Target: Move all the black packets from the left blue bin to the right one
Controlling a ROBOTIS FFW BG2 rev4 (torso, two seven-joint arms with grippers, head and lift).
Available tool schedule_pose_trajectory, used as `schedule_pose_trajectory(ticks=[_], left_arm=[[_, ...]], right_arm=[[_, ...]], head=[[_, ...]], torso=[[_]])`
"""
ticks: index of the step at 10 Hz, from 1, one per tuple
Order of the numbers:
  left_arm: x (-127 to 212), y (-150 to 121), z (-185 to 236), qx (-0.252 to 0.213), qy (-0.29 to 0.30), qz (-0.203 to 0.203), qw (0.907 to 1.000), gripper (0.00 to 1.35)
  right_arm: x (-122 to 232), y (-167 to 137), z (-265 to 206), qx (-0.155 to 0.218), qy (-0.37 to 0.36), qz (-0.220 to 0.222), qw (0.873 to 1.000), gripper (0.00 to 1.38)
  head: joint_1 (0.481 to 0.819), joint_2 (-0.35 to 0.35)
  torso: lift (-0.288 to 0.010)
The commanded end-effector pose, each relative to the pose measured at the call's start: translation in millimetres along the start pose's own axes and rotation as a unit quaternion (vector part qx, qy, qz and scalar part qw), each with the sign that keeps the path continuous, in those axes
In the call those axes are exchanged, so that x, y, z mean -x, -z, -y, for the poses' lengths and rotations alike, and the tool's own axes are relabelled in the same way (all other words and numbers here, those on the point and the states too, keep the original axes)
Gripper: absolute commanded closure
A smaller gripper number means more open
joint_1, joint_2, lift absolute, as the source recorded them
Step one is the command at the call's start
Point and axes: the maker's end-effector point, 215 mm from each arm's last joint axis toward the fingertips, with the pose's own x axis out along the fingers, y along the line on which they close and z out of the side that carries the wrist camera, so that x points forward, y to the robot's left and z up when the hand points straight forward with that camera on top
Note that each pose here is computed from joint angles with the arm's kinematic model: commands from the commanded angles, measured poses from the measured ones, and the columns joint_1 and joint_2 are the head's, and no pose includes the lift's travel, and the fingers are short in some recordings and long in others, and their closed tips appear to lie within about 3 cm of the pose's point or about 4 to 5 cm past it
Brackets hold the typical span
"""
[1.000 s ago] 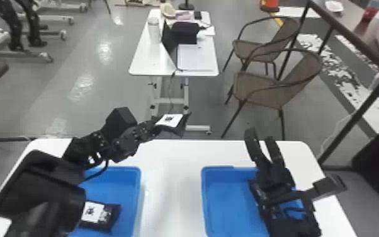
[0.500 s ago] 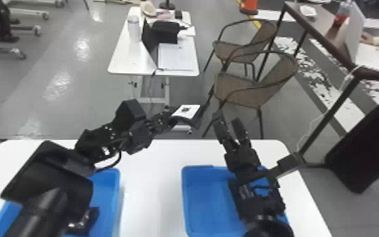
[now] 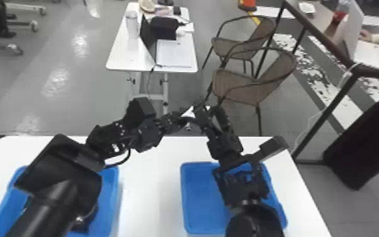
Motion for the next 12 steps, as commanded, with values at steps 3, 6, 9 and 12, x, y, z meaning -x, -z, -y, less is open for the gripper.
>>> schedule_pose_trajectory(ticks=[3, 6, 9, 12], left_arm=[[-7.1, -9.0, 7.8, 0.006, 0.008, 0.010, 0.9999, 1.20], [-6.2, -8.1, 7.4, 0.013, 0.008, 0.012, 0.9998, 1.20], [5.9, 3.1, 1.7, 0.036, -0.020, 0.021, 0.9989, 0.60], [71.9, 29.9, -36.8, 0.096, -0.097, 0.012, 0.9906, 0.11]], right_arm=[[-7.8, 17.6, 0.9, 0.016, 0.009, -0.022, 1.000, 0.64], [-1.7, 10.7, 13.2, 0.040, 0.041, -0.015, 0.998, 1.03], [8.4, 8.8, 34.4, 0.046, 0.060, -0.016, 0.997, 1.04], [58.8, 10.2, 94.4, 0.055, 0.125, -0.027, 0.990, 1.04]], head=[[0.690, -0.135], [0.690, -0.146], [0.692, -0.148], [0.695, -0.150]], torso=[[0.000], [0.000], [0.000], [0.000]])
